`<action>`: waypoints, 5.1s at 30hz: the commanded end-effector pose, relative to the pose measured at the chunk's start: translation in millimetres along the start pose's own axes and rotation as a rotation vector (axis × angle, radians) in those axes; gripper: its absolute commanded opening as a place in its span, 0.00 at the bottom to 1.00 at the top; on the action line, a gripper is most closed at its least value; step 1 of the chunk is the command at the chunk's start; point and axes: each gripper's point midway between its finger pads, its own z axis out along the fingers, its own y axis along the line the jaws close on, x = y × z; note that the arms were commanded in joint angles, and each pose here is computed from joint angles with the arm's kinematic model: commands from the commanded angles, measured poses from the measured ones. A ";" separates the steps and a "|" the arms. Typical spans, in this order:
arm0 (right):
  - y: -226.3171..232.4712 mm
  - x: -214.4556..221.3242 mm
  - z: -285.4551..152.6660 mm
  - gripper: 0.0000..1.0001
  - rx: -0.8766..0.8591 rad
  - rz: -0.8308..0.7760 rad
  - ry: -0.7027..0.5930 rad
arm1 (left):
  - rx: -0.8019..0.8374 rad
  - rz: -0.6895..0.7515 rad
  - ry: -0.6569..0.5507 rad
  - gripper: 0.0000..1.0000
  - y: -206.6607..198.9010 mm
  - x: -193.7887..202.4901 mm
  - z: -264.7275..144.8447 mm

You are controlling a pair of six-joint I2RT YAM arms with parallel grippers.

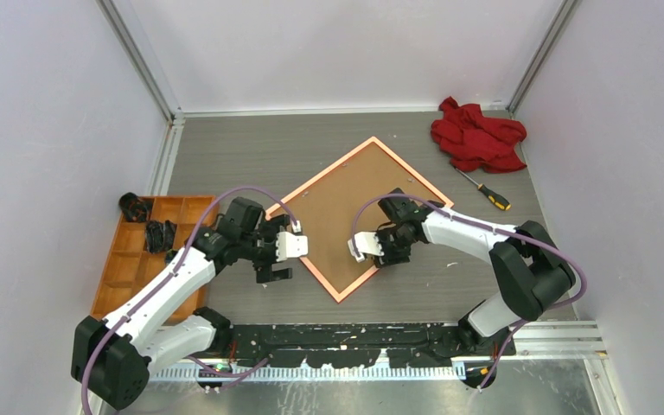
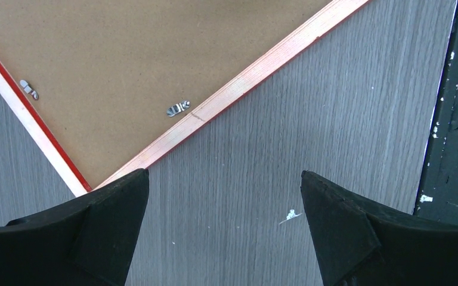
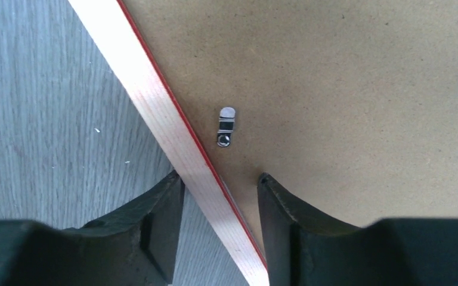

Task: Take the photo out of the frame
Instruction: Turn over the photo frame at the center of the board.

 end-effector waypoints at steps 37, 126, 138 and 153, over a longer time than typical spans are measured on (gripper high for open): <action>-22.0 -102.3 -72.9 0.01 -0.114 0.128 -0.293 | -0.087 0.424 -0.047 1.00 16.2 10.0 29.6; -97.4 -55.4 -124.0 0.41 0.604 -0.124 0.197 | -0.332 0.246 -0.199 1.00 63.9 -37.9 8.4; -112.7 -76.6 -144.6 0.38 0.638 0.063 0.117 | 0.034 0.236 -0.305 1.00 -2.4 -80.9 -31.9; -106.9 -86.7 -142.0 0.39 0.577 0.096 0.070 | -0.145 0.249 -0.216 0.69 37.7 -67.1 -21.1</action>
